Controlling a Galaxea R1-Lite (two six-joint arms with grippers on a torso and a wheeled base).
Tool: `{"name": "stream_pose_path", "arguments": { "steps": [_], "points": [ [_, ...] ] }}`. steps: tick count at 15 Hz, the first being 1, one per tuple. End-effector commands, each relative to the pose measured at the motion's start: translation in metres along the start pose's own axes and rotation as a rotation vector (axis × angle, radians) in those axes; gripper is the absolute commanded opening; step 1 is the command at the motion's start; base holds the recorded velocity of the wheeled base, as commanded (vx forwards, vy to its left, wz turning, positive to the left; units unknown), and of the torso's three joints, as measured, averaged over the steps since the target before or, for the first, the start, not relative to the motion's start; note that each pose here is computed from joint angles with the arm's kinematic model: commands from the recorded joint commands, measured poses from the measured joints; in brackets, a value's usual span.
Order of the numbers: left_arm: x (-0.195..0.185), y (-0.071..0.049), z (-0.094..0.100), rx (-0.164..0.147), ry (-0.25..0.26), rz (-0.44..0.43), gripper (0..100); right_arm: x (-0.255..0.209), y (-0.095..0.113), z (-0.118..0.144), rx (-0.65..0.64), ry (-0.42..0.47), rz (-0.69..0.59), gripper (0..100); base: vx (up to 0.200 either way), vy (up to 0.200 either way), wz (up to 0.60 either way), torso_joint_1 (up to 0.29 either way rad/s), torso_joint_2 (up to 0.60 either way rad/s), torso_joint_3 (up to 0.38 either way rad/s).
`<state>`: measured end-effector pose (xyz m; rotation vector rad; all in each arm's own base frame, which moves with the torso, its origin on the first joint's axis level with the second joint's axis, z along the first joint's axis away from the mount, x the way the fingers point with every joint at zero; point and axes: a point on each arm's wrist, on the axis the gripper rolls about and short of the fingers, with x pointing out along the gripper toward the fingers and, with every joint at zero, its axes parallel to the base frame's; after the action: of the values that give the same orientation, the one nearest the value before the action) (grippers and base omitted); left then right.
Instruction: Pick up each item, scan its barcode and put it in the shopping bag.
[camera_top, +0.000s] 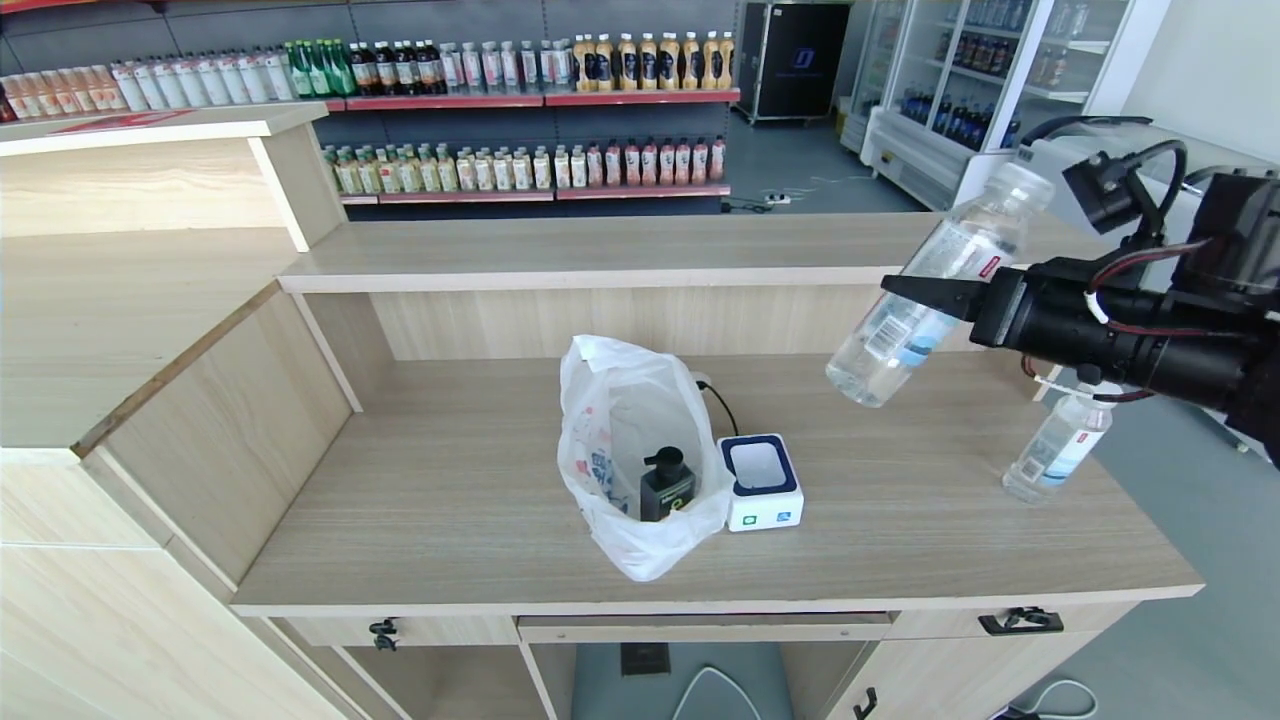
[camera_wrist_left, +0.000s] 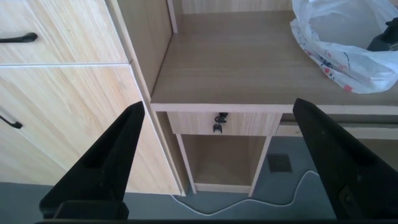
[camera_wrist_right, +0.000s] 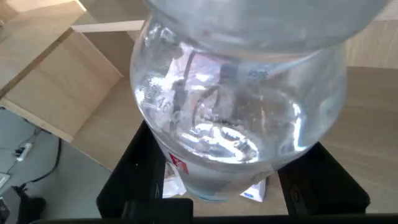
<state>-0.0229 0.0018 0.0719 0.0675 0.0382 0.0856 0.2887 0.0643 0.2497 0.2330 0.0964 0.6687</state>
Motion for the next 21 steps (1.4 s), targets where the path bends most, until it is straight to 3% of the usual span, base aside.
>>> {"name": "stream_pose_path", "arguments": {
  "steps": [1,3,7,15,21],
  "points": [
    [0.000,0.000,0.000,0.000,0.000,0.001,100,-0.034,0.057,0.038,-0.029,-0.090,0.155,0,0.000,0.000,0.00,0.000,0.00,0.000],
    [0.000,0.000,0.000,0.000,0.000,0.001,100,-0.048,0.086,0.040,-0.005,-0.028,0.237,0,0.000,0.000,0.00,0.000,0.00,0.000],
    [0.000,0.000,0.000,0.000,0.000,0.001,100,-0.094,0.113,0.046,0.006,0.007,0.285,0,0.000,0.000,0.00,0.000,0.00,0.000],
    [0.000,0.000,0.000,0.000,0.000,0.001,100,-0.133,0.137,0.026,0.042,0.108,0.336,0,0.000,0.000,0.00,0.000,0.00,0.000],
    [0.000,0.000,0.000,0.000,0.000,0.001,100,-0.137,0.154,0.032,0.090,0.115,0.450,0,0.000,0.000,0.00,0.000,0.00,0.000]
  ]
}}
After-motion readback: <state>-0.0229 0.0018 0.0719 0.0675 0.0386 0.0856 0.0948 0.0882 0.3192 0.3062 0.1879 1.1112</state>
